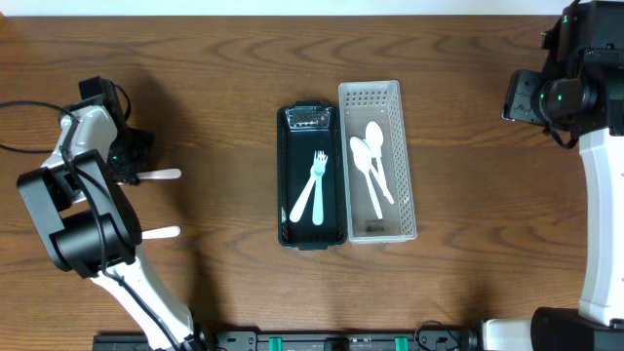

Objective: Pack container
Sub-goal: 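Grasp the last white fork with the left gripper and lift, then carry the fork right and drop it into the black tray, then move the left gripper back to the white spoon and grasp it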

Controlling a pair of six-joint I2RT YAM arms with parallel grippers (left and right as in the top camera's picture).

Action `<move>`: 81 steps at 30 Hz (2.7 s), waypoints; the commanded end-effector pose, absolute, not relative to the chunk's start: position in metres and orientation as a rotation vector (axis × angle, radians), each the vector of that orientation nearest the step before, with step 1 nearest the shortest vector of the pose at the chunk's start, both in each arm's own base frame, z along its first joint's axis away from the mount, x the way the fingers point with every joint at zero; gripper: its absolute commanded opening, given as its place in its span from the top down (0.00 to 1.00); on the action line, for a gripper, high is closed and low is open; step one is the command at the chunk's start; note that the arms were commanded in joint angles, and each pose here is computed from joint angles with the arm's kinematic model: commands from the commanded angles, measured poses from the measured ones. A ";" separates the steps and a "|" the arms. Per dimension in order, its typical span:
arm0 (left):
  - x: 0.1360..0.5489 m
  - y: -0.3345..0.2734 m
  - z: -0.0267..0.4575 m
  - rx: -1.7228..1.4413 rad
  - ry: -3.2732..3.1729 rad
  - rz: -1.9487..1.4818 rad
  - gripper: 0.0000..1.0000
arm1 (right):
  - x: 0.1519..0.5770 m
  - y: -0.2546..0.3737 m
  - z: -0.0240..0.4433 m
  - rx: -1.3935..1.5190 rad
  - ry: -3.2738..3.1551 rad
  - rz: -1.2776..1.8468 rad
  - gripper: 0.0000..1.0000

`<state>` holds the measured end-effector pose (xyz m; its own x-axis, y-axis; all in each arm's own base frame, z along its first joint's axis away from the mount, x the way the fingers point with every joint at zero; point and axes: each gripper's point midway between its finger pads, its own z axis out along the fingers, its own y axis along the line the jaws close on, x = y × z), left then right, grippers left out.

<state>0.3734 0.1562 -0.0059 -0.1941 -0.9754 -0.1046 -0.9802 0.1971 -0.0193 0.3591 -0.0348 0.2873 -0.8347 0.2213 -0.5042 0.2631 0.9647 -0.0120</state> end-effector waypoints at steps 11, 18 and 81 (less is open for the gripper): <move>0.335 0.140 -0.045 -1.972 2.540 0.143 0.94 | 0.359 -0.040 0.286 0.341 2.603 -0.128 0.38; 0.346 0.141 -0.023 -1.785 2.617 0.113 0.94 | 0.359 -0.040 0.286 0.341 2.602 -0.128 0.39; 0.319 -0.022 0.256 -0.978 2.344 0.078 0.62 | 0.351 -0.040 0.282 0.320 2.639 -0.139 0.39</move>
<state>0.3269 -0.0799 0.2516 -0.7752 -0.3208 -0.5443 -0.3276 0.9407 -0.0879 0.3504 -0.0345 0.2826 -0.8575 0.2103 -0.4695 0.2520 0.9674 -0.0269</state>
